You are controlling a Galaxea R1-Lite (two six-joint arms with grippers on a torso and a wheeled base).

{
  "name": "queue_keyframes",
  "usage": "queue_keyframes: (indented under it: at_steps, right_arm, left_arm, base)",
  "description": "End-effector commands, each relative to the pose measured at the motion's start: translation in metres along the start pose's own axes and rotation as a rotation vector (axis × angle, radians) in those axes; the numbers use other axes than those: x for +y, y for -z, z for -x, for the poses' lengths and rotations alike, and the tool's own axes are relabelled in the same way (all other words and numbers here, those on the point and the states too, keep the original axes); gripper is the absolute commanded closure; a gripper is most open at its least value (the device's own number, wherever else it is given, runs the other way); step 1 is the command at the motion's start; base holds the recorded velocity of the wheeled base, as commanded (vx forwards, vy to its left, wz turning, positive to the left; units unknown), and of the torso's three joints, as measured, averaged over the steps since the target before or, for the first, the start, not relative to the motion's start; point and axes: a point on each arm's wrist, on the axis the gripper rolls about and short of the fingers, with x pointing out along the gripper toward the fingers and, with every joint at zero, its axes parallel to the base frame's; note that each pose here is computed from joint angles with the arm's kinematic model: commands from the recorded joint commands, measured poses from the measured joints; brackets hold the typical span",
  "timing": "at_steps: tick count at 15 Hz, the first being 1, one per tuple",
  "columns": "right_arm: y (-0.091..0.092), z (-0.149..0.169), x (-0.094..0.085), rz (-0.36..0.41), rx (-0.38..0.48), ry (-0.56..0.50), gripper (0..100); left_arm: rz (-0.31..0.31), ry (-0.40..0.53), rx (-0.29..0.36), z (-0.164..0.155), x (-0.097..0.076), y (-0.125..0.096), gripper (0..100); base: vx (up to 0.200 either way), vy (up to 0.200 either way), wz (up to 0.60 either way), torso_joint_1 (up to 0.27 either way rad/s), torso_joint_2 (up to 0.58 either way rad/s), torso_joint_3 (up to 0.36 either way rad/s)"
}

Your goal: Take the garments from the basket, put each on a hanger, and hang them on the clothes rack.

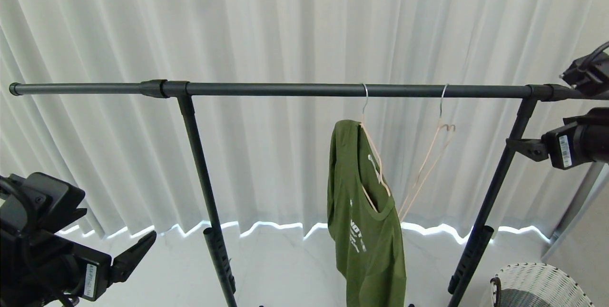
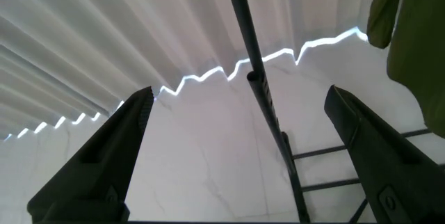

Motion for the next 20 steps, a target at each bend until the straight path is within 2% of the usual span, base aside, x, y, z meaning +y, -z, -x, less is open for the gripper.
queue_keyframes:
  at_steps: [1,9,13,16,20]
  right_arm:
    - [0.017,0.001,-0.002,0.019,0.033,0.016,0]
    - [0.018,0.001,-0.007,0.02,0.033,0.04,0]
    - [0.021,0.004,-0.008,0.033,0.037,0.046,0]
    - [0.023,0.004,-0.008,0.058,0.044,0.05,0]
    - [0.023,0.004,-0.008,0.066,0.043,0.053,0]
  left_arm:
    - [0.001,-0.002,-0.004,0.0,0.0,-0.001,0]
    - [0.015,-0.039,-0.017,-0.001,0.005,-0.002,0]
    - [0.036,-0.107,0.02,-0.002,0.014,0.003,0]
    - [0.049,-0.123,0.026,-0.002,0.015,0.005,0]
    - [0.051,-0.124,0.026,-0.001,0.016,0.005,0]
  base:
    - [-0.2,0.0,0.0,-0.002,0.0,0.007]
    - [-0.2,0.0,0.0,0.002,0.0,0.003]
    - [-0.2,0.0,0.0,0.001,0.0,0.004]
    - [-0.2,0.0,0.0,0.002,0.0,0.001]
    - [0.0,0.0,0.0,0.0,0.0,0.0]
